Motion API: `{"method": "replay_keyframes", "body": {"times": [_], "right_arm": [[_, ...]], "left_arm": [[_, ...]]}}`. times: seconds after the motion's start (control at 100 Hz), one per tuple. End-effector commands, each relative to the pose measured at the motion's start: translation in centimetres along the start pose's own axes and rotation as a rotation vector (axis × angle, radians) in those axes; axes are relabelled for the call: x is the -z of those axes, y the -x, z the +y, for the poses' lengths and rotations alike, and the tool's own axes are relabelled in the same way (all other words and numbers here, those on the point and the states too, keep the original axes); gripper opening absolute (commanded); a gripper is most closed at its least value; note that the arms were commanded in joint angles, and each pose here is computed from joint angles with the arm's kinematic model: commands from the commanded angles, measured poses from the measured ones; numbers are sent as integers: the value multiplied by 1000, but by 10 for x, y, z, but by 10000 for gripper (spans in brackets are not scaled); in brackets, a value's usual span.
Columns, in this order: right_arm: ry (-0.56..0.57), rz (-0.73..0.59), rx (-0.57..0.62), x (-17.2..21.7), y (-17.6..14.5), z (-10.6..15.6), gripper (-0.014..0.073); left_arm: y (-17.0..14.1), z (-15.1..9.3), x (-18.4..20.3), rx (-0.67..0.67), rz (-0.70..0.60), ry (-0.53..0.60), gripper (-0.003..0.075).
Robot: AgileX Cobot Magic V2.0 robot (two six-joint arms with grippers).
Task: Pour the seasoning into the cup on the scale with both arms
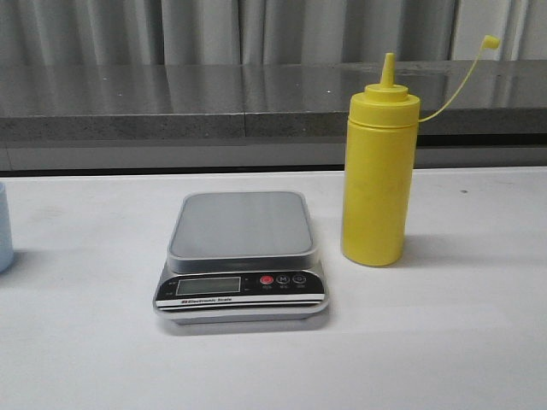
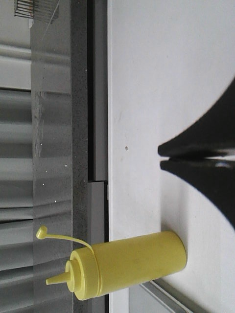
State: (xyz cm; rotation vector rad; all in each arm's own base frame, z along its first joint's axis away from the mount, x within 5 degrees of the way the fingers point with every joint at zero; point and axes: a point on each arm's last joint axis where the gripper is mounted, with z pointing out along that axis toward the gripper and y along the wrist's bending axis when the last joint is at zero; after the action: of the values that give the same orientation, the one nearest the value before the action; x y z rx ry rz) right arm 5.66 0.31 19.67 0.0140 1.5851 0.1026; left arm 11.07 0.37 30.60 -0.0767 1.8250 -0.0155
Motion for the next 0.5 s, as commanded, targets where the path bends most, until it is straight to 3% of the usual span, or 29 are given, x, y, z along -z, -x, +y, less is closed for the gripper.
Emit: {"method": "replay_keyframes", "body": {"times": [0.0, 0.24, 0.49], "right_arm": [[9, -125, 10, 3, 16, 1, -67], [9, -125, 10, 3, 16, 1, -67], [9, -125, 10, 3, 16, 1, -67]], "left_arm": [[27, -1, -11, 0, -40, 2, -20], [48, -2, -57, 1, 229, 8, -20], [55, -2, -109, 3, 425, 13, -20]]}}
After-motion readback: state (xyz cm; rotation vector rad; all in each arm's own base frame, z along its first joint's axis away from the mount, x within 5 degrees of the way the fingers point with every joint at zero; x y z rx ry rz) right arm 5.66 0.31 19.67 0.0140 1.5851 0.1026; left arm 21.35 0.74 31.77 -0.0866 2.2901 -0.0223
